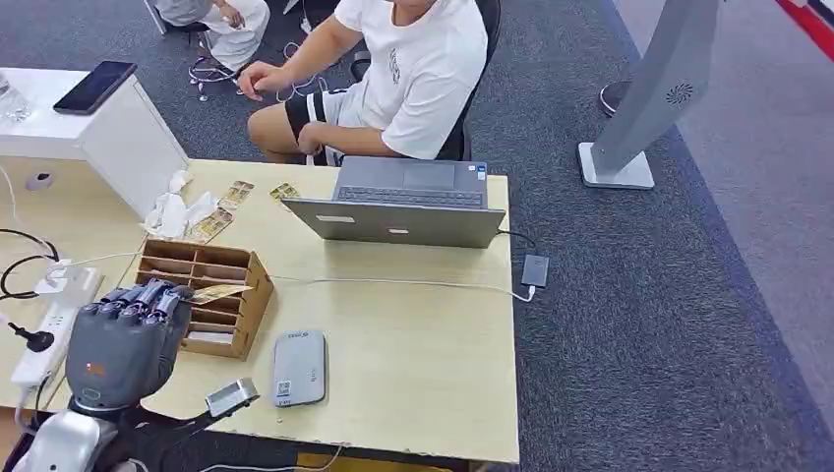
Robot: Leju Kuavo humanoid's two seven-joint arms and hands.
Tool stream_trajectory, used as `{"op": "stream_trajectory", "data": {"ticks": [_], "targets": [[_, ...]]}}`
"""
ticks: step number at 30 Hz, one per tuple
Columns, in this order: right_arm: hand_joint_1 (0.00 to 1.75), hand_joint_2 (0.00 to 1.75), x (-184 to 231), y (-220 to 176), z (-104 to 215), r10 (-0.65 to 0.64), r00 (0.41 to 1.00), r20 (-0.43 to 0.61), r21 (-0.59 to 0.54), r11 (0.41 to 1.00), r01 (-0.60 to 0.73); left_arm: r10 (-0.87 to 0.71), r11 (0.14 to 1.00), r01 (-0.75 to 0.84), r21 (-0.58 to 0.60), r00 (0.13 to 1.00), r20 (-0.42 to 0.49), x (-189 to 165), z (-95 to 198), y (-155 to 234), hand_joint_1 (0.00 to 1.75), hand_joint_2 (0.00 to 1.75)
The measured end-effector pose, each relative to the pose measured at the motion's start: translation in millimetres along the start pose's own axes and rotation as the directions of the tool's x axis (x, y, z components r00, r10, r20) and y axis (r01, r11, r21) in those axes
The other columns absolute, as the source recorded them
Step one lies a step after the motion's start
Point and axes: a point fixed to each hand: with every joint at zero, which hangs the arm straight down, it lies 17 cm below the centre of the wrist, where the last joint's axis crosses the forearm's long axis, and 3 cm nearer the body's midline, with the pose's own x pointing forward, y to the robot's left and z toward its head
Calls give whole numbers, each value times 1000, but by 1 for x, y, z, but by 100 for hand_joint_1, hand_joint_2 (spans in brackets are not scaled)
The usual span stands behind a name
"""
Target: Pass the card to the sensor for recognition and then transmit it.
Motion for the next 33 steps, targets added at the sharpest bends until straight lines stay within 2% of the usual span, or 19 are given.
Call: {"op": "stream_trajectory", "data": {"ticks": [4, 10, 14, 18, 33], "targets": [[0, 0, 1, 2, 0, 18, 1000, 3, 9, 1000, -18, 14, 995, -14, 103, 1000, 0, 0, -20, 22, 175, 175], [0, 0, 4, 8, 0, 70, 998, 7, 40, 997, -70, -41, 973, 47, 226, 999, -32, -24, -80, 40, 175, 175], [0, 0, 7, 13, 0, 114, 993, 5, 56, 992, -114, -104, 964, 120, 239, 992, -77, -54, -121, 34, 175, 175], [0, 0, 8, 16, 0, 128, 992, 7, 67, 989, -128, -117, 971, 138, 197, 987, -113, -78, -150, 20, 175, 175], [0, 0, 8, 16, 0, 132, 991, 6, 66, 989, -132, -127, 975, 150, 162, 982, -142, -94, -167, 7, 175, 175]]}}
